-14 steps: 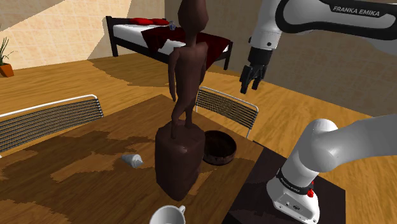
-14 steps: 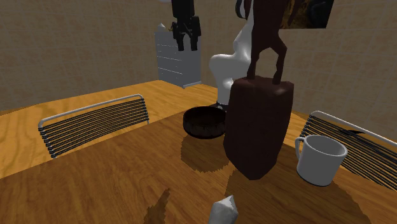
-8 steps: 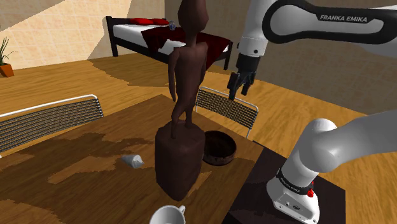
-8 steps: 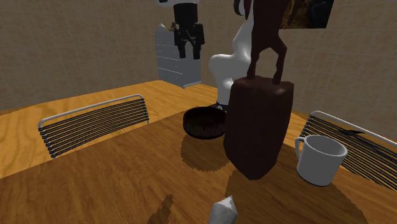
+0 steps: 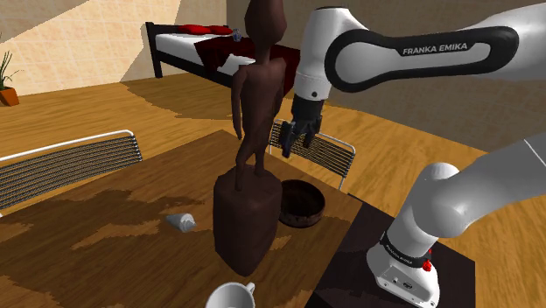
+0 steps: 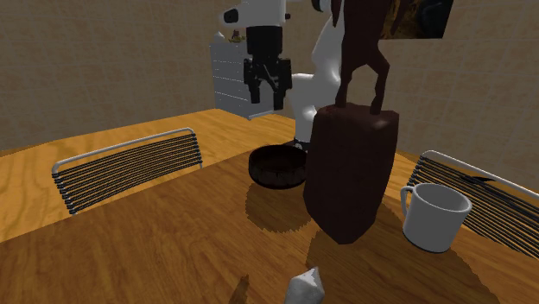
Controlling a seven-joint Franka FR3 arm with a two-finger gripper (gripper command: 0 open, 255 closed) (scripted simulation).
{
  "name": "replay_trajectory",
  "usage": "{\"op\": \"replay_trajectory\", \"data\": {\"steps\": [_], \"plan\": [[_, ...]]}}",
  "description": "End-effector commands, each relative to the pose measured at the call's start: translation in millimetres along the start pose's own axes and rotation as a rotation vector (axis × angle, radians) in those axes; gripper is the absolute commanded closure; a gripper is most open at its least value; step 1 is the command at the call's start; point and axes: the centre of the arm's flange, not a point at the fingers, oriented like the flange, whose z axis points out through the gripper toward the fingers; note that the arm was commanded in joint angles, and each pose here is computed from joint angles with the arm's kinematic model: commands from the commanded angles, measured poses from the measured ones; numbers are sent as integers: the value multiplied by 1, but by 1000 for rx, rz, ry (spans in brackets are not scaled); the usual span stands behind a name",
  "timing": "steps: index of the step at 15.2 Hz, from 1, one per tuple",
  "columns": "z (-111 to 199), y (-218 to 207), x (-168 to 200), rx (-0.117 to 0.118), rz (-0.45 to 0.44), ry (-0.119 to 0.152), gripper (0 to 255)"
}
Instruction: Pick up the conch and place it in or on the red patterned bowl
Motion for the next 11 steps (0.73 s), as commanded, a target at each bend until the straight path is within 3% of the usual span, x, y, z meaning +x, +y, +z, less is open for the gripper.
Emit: {"op": "replay_trajectory", "data": {"steps": [1,11], "plan": [[12,-23,8,-5,-1,9,0],[77,-133,48,-36,-9,48,0]]}}
